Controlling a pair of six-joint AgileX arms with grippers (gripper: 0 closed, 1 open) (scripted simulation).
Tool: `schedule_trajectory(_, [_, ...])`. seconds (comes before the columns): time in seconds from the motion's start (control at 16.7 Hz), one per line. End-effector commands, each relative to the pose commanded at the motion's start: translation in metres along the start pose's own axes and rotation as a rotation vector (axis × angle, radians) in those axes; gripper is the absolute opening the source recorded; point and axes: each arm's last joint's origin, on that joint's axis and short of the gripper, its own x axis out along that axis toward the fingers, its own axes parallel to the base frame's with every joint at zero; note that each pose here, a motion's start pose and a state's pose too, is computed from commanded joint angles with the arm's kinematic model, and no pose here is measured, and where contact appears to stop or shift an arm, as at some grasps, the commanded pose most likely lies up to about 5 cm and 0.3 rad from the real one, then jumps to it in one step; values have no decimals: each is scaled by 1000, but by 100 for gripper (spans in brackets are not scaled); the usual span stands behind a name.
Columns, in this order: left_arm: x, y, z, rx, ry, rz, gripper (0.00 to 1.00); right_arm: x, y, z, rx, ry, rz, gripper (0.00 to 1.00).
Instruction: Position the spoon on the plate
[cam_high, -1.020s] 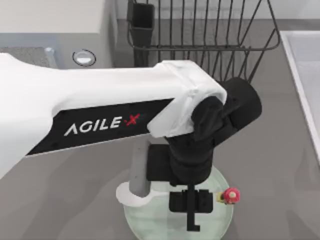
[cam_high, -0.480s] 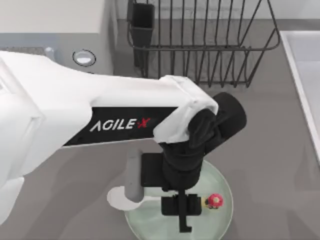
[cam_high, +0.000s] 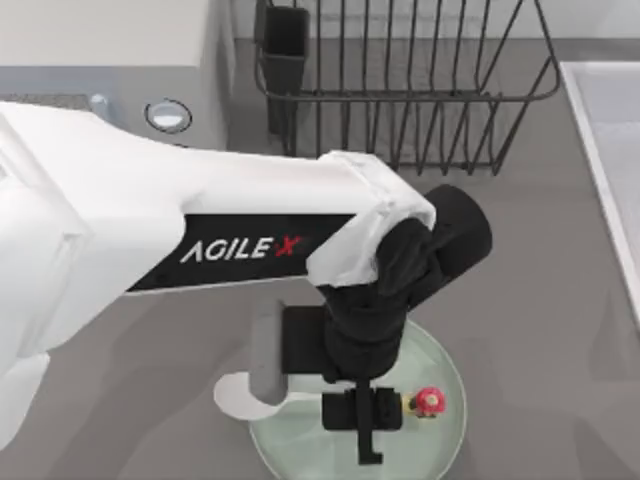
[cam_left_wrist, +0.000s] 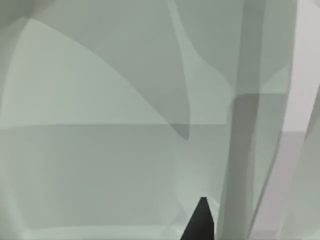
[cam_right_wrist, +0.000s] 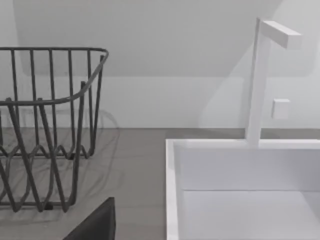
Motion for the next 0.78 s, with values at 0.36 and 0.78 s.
schedule_trajectory(0.36, [0, 0, 0, 0, 0, 0, 90, 0, 0, 0, 0, 0, 0, 100])
schedule_trajectory(0.78, [0, 0, 0, 0, 0, 0, 100, 0, 0, 0, 0, 0, 0, 100])
